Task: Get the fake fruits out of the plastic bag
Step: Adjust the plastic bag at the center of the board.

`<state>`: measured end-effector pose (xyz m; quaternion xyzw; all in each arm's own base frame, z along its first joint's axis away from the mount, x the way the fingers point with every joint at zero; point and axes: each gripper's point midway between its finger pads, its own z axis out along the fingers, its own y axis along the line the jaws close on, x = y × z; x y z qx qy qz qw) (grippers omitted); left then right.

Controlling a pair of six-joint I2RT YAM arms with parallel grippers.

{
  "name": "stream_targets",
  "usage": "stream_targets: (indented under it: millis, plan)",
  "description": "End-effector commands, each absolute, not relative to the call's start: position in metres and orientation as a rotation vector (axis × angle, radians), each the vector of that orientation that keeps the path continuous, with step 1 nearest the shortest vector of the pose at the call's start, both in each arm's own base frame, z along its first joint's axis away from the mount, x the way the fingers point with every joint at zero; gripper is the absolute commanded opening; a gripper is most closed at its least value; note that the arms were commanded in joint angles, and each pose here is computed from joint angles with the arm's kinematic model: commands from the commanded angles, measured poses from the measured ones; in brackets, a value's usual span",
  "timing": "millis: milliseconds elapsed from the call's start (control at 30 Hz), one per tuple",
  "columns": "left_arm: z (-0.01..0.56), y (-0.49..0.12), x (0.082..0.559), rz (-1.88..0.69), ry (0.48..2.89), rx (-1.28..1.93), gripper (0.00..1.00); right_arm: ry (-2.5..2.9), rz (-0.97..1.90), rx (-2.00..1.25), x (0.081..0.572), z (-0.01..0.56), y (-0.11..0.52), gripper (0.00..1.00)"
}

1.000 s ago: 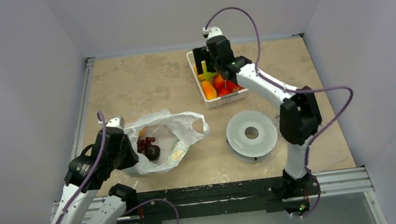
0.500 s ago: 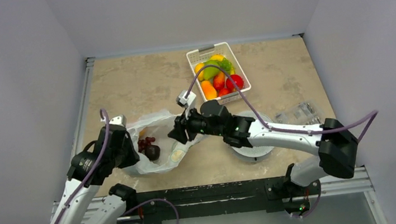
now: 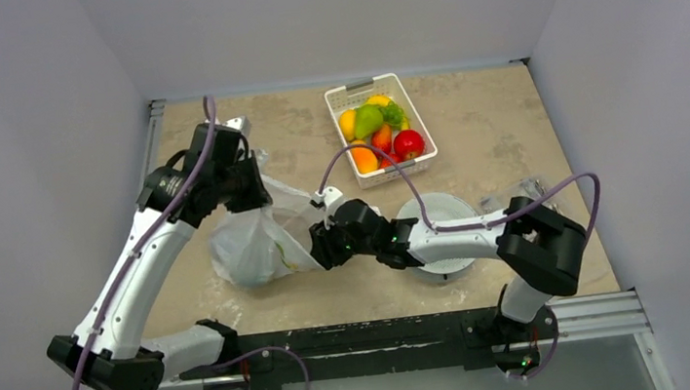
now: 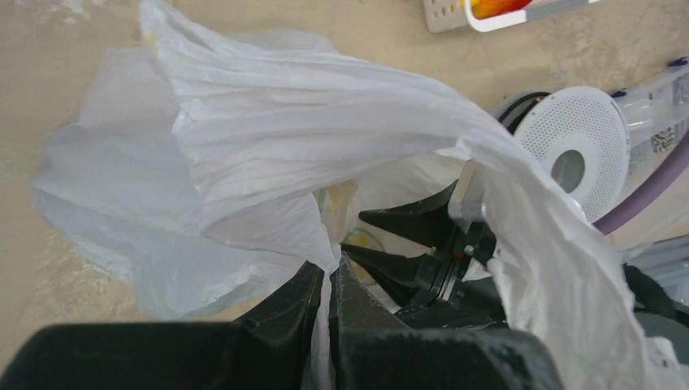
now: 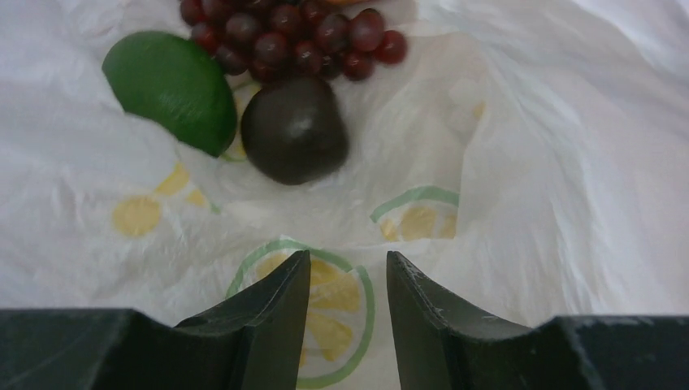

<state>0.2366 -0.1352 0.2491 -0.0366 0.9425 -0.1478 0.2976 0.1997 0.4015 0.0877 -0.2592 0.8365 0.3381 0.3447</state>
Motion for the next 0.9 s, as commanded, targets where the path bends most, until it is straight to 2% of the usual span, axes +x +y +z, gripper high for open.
stream_targets:
  millis: [0, 133, 367, 567, 867]
  plan:
    - [0.291, -0.178, 0.251, -0.577, 2.410, 0.039, 0.00, 2.109, 0.985, -0.606, 0.180, 0.110, 0.401, 0.39]
    - [0.282, -0.179, 0.240, -0.491, 2.456, 0.124, 0.00, 2.071, 1.089, -0.624, 0.152, 0.121, 0.415, 0.40]
    - [0.214, -0.088, 0.176, -0.086, 2.580, 0.059, 0.00, 2.052, 1.104, -0.692, 0.136, 0.126, 0.429, 0.41]
    - [0.174, -0.071, 0.128, -0.113, 2.685, -0.045, 0.00, 2.005, 0.949, -0.696, 0.158, 0.138, 0.427, 0.43]
    - [0.148, -0.079, 0.131, -0.125, 2.722, -0.078, 0.00, 2.009, 0.749, -0.703, 0.190, 0.129, 0.440, 0.74]
